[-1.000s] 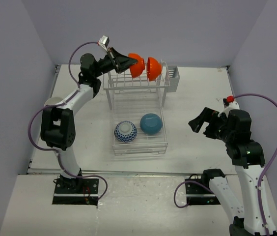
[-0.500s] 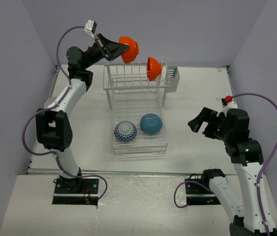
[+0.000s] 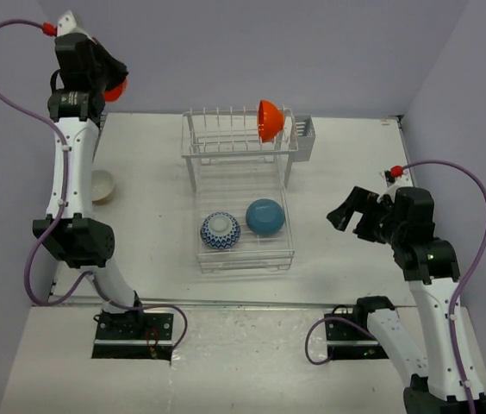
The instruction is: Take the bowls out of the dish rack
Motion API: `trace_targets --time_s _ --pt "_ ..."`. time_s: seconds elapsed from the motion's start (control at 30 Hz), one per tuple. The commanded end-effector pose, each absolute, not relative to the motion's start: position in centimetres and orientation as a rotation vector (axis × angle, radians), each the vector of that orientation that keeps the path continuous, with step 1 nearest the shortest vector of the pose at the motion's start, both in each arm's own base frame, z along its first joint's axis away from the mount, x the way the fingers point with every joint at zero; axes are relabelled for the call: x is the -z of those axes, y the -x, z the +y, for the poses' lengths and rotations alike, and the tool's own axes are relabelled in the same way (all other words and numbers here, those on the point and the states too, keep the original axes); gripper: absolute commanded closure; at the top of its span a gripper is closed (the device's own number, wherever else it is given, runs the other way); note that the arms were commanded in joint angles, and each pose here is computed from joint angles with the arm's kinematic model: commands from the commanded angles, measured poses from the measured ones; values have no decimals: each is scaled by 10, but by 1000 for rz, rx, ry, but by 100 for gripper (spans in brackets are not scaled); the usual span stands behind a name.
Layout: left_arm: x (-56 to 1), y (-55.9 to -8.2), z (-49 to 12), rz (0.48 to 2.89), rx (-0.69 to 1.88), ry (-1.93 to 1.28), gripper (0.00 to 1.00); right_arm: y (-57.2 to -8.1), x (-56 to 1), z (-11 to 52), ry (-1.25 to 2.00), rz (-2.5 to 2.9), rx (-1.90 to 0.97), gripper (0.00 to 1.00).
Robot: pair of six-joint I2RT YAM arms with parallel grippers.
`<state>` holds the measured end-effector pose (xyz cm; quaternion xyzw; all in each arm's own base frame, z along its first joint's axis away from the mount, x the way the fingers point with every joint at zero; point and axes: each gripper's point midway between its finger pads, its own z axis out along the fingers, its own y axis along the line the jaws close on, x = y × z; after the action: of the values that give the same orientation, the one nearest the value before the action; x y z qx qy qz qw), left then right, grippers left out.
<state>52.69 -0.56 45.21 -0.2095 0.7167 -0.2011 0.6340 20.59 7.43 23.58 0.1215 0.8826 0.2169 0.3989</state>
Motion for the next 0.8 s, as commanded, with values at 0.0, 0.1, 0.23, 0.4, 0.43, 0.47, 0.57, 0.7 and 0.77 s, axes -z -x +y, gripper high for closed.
trace_targets --time_s 0.0,0.1,0.23,0.4,0.43,0.47,0.57,0.7,0.77 --pt "-299 -493 61 2086 -103 686 100 -211 -241 79 -265 2210 -571 1" --pt "-245 -470 80 2194 -277 744 100 -213 -241 81 -260 2216 -581 1" --pt "-217 -458 108 2217 -415 800 100 -214 -242 83 -254 2222 -586 1" --pt "-185 -453 130 2270 -517 851 100 -215 -239 83 -258 2231 -585 1" --pt "-178 -450 135 2276 -524 865 100 -215 -239 83 -258 2231 -585 1" --pt "-175 -449 138 2276 -524 870 100 -215 -240 83 -258 2228 -584 1" --pt "-161 -445 146 2294 -531 884 100 -215 -241 81 -259 2226 -577 1" --pt "-137 -439 154 2352 -514 912 100 -214 -241 81 -259 2224 -575 1" --pt "-128 -439 156 2367 -496 919 100 -214 -241 81 -261 2223 -576 1"
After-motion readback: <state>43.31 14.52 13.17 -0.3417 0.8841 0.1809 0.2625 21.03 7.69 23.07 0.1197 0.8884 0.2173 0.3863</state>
